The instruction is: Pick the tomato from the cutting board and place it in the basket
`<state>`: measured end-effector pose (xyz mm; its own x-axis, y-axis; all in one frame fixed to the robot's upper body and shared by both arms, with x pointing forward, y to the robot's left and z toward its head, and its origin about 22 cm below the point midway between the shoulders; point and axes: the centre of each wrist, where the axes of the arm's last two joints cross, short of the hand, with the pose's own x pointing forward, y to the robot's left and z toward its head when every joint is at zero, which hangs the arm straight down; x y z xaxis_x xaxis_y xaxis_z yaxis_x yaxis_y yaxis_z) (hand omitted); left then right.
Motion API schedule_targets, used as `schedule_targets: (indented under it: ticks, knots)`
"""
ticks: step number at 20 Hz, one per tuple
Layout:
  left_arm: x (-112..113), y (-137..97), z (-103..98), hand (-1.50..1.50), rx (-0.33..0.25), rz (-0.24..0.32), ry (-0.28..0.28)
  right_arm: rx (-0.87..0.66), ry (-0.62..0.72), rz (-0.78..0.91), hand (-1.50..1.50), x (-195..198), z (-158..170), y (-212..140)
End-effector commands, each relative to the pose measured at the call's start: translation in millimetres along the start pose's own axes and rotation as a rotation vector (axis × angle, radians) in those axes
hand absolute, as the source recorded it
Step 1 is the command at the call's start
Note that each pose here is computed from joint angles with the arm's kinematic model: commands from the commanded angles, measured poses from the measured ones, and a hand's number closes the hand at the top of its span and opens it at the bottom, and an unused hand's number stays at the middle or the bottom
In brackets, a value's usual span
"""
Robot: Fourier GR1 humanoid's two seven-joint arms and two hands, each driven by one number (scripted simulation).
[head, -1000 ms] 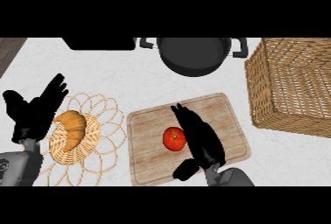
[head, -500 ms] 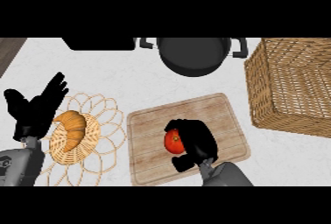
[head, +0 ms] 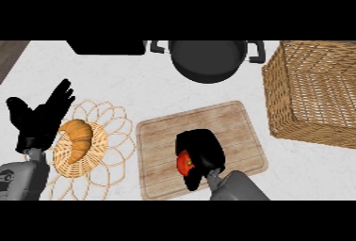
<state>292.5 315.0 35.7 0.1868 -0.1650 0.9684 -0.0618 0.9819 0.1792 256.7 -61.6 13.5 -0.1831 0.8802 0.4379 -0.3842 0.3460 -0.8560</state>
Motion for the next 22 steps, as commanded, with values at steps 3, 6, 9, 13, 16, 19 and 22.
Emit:
schedule_targets:
  ticks: [3, 6, 9, 13, 16, 19, 22]
  knots:
    - [11.9, 4.2, -3.8, 0.00, 0.034, -0.005, -0.009, 0.072, -0.056, 0.003, 1.50, -12.3, 72.9, 40.1]
    - [-8.3, 10.3, 6.3, 0.00, 0.043, 0.010, 0.020, 0.114, -0.119, -0.010, 1.50, -14.7, 139.0, 50.9]
    - [10.5, -1.0, 3.7, 0.00, 0.013, 0.007, 0.001, 0.099, -0.107, -0.055, 1.50, -32.1, 179.9, 41.8]
    - [-3.0, 1.1, 3.2, 0.00, 0.043, 0.002, 0.006, -0.047, -0.237, -0.316, 1.50, -10.1, 208.5, 13.4]
    - [-1.5, 5.5, 9.0, 0.00, 0.024, 0.008, 0.005, -0.189, -0.345, -0.484, 1.50, 9.9, 223.4, -15.2]
    - [-5.2, 17.7, 9.1, 0.00, 0.036, 0.005, 0.017, -0.310, -0.361, -0.434, 1.50, 6.9, 234.8, -29.5]
    - [-16.3, 8.1, 13.6, 0.00, 0.034, 0.006, 0.023, -0.388, -0.335, -0.427, 1.50, 0.2, 248.9, -51.9]
